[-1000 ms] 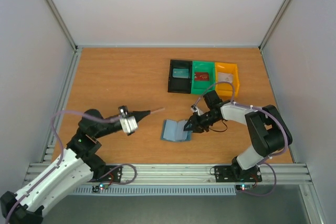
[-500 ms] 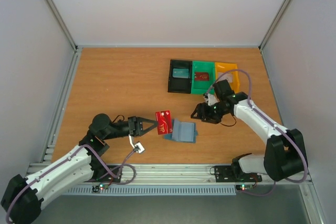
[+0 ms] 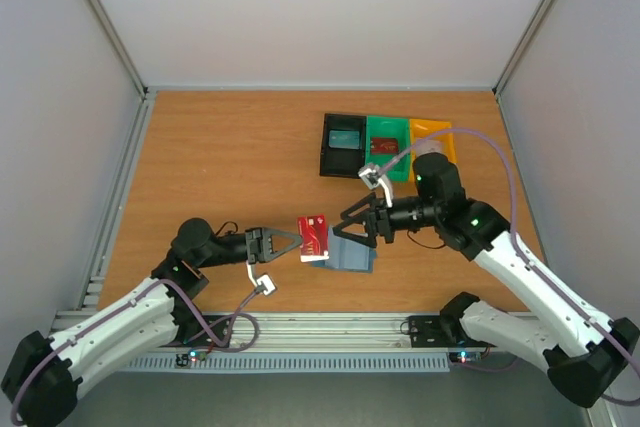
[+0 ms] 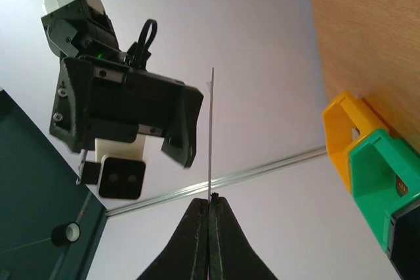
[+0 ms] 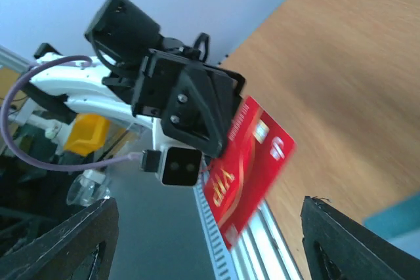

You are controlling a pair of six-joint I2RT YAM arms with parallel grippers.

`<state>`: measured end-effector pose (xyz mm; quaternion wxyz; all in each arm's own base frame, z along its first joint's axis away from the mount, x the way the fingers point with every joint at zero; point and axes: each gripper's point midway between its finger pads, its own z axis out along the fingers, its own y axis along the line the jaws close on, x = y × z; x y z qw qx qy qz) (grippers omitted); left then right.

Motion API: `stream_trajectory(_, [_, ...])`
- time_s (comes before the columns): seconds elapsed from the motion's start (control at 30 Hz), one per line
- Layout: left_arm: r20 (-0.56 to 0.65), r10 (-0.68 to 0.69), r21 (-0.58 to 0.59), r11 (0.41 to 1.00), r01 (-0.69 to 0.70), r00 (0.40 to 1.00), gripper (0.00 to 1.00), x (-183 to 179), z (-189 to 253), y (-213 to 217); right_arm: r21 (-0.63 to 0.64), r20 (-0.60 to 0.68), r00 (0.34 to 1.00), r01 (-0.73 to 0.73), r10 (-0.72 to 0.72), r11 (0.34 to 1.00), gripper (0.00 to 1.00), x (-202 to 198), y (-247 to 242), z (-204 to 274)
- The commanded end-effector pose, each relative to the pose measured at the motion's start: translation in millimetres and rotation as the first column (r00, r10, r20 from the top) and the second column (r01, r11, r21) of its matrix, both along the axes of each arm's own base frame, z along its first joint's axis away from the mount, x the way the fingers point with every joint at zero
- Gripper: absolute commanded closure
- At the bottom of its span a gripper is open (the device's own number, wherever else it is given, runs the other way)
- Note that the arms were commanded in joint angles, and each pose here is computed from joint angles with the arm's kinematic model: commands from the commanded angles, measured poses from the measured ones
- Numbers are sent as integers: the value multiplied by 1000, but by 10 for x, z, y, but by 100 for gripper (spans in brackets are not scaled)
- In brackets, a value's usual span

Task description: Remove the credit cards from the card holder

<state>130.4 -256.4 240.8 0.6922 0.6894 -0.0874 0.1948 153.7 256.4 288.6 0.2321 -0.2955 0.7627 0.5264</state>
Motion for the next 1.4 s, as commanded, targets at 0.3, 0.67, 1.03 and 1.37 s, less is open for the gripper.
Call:
stream_trajectory(0.3, [41, -27, -33, 999, 28, 999, 100, -88, 99, -11, 38, -18, 983, -180, 180, 983, 45, -141, 583, -238])
stream_trajectory(0.67, [-161, -5, 90, 996, 19, 987, 38, -149, -262, 54, -111, 49, 981, -182, 188, 977, 99, -236, 368, -312])
stream_trajectory(1.03, [-850, 249, 272, 962, 17, -464, 38, -323, -178, 68, -550, 187, 924, -182, 333, 815, 99, -345, 108, -550])
stream_trajectory(1.37, [-719, -9, 108, 986, -124, -695, 48, -4, 120, -160, -561, 267, 825, -287, 498, 777, 99, -531, 497, -381])
